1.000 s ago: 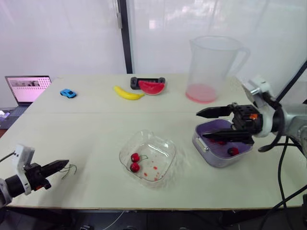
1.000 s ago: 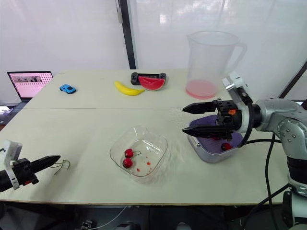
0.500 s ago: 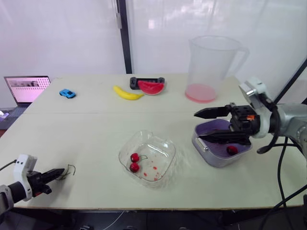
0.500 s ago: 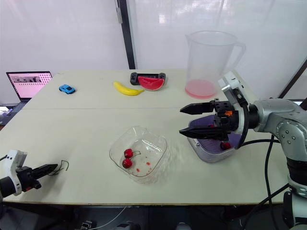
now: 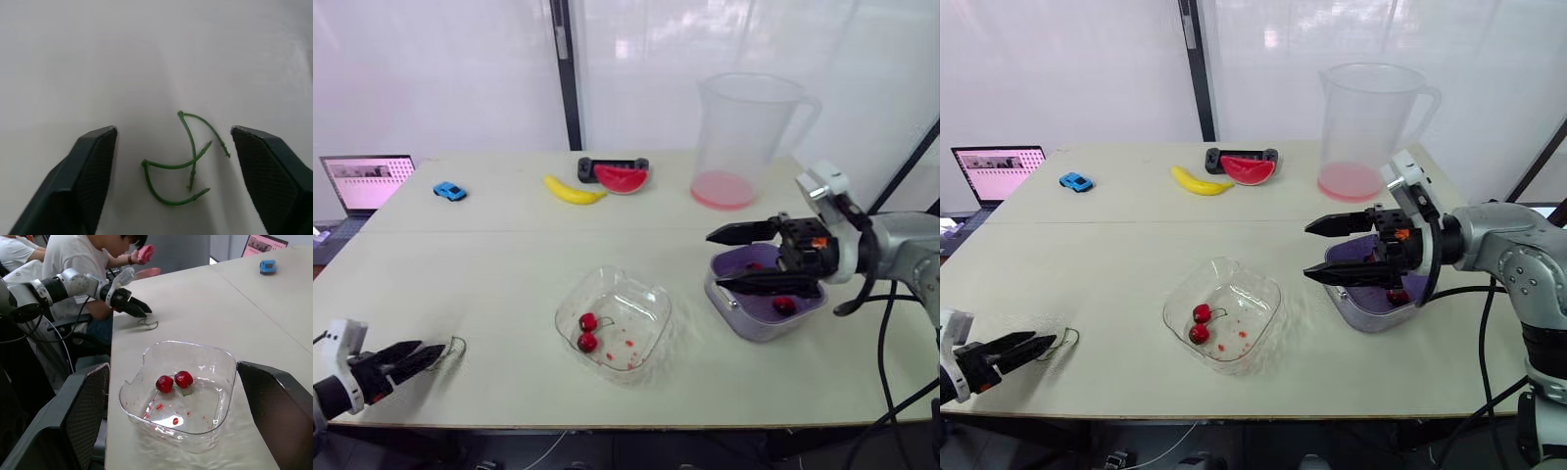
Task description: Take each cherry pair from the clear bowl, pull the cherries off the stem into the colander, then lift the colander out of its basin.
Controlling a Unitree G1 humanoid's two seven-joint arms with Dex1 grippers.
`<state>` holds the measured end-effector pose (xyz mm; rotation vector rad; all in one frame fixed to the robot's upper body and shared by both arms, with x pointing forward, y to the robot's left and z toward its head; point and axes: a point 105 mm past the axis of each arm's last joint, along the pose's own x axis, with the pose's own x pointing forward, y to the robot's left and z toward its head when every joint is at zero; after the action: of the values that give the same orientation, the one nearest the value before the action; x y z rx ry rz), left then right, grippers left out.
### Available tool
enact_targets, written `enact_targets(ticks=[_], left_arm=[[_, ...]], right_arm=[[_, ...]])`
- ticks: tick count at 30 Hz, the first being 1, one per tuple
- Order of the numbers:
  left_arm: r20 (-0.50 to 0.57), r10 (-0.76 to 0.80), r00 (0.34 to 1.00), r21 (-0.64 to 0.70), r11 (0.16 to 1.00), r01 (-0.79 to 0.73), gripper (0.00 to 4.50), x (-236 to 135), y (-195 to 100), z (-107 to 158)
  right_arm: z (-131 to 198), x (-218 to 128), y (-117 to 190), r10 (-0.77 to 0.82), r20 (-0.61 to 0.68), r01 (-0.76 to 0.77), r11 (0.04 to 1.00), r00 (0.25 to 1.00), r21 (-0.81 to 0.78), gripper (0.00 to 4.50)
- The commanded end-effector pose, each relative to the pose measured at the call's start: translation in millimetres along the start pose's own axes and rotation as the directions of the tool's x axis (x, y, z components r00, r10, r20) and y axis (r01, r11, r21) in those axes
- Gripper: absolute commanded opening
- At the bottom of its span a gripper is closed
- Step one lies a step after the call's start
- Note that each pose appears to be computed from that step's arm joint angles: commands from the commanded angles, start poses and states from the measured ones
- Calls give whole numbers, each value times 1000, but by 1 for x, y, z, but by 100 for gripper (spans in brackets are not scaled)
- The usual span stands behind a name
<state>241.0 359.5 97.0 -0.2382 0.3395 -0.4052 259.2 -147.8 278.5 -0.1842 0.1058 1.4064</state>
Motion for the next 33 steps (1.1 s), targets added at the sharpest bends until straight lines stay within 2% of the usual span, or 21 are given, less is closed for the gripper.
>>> enact_targets(ticks=[1, 4, 7, 11, 13, 15, 20, 24, 26, 30, 33], left_arm=[[110, -59, 992, 131, 990, 45, 383, -18, -10, 53], [106, -155, 982, 240, 962, 126, 383, -21, -32, 79], [5, -325, 946, 362, 882, 301, 383, -15, -76, 94], [-129, -480, 868, 414, 769, 487, 383, -4, -124, 95], [-158, -551, 820, 418, 715, 561, 383, 2, -149, 102], [-162, -581, 798, 432, 686, 586, 383, 7, -163, 109], [-166, -605, 779, 458, 652, 604, 383, 11, -177, 116], [-167, -613, 772, 461, 644, 611, 383, 12, -180, 113], [-162, -614, 773, 469, 641, 608, 383, 13, -181, 112], [-145, -626, 766, 500, 622, 603, 383, 13, -186, 110], [-141, -631, 763, 519, 609, 600, 383, 14, -189, 109]], right_arm=[[10, -4, 8, 7, -8, -7, 999, 1000, -38, 450], [7, -6, 9, 0, -21, 0, 1000, 1000, -23, 450], [3, -4, 9, -19, -38, 19, 1000, 999, -3, 450], [-2, -1, 8, -46, -64, 47, 999, 997, 15, 450], [-5, -1, 7, -72, -83, 74, 997, 994, 13, 450], [-7, 0, 6, -109, -97, 109, 994, 989, 2, 450], [-10, 9, 5, -207, -133, 198, 977, 969, -77, 450], [-5, 25, 11, -205, -162, 194, 978, 965, -79, 450], [-3, 32, 9, -203, -196, 199, 979, 960, -37, 450], [-5, 63, 6, -110, -324, 152, 983, 939, 107, 450], [-5, 82, 9, -37, -364, 112, 976, 931, 186, 450]])
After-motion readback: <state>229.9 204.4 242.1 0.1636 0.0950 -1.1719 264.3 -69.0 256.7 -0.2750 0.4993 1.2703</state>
